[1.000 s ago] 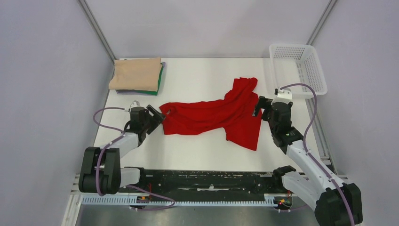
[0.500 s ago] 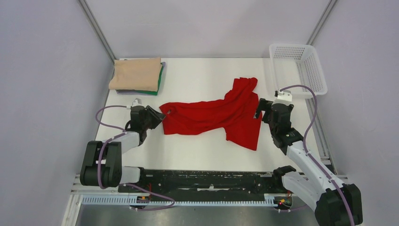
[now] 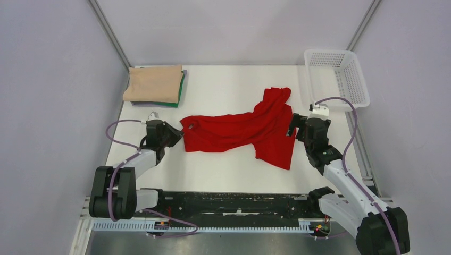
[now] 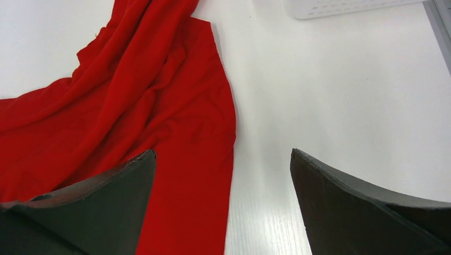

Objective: Fold and stack the t-shirts
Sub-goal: Flatten out the tshirt

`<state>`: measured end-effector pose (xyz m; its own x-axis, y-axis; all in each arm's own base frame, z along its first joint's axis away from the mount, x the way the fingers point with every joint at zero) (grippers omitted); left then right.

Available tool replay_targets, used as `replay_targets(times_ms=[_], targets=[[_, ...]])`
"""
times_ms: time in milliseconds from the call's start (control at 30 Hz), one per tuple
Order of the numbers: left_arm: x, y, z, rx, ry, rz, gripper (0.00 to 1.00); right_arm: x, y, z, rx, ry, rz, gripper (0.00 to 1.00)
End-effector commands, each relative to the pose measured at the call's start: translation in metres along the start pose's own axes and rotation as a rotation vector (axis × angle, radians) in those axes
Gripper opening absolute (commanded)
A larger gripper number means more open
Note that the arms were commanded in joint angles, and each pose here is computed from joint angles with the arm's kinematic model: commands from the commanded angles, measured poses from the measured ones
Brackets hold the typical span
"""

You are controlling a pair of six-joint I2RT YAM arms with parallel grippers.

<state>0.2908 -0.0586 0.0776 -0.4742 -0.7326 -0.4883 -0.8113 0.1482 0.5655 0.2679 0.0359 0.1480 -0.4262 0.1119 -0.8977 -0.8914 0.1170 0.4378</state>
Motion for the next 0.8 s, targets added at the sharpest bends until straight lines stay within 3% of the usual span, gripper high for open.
replay_targets(times_ms=[0,433,533,667,767], targets=[[-0.002,-0.009,-0.002,-0.022,-0.048,0.037,0.20,-0.005,0.004,0.000,-0.006,-0.015,-0.021,0.98],[-0.008,-0.021,-0.001,-0.045,-0.060,0.009,0.23,-0.010,0.010,-0.002,-0.010,-0.012,-0.045,0.98],[-0.007,-0.023,-0.004,-0.022,-0.062,0.016,0.03,-0.008,0.010,-0.001,-0.015,-0.004,-0.039,0.98],[-0.008,-0.015,-0.010,0.016,-0.073,0.007,0.02,0.005,0.011,0.001,-0.042,0.007,0.013,0.98],[-0.013,-0.002,-0.012,-0.010,-0.074,-0.024,0.02,0.026,0.014,0.014,-0.132,0.036,0.123,0.98]])
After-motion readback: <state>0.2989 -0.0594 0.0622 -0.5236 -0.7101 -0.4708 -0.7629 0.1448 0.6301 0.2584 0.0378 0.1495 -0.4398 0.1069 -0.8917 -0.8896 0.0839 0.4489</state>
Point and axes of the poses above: each gripper's point midway between its finger pads, its own y axis back along the fingers, its own z axis along the line the jaws close on, x = y × z, the point moved 4 cm from there along y, back along the fingers, and after that the axes turned 3 degrees about y, right-handed, at the moved point
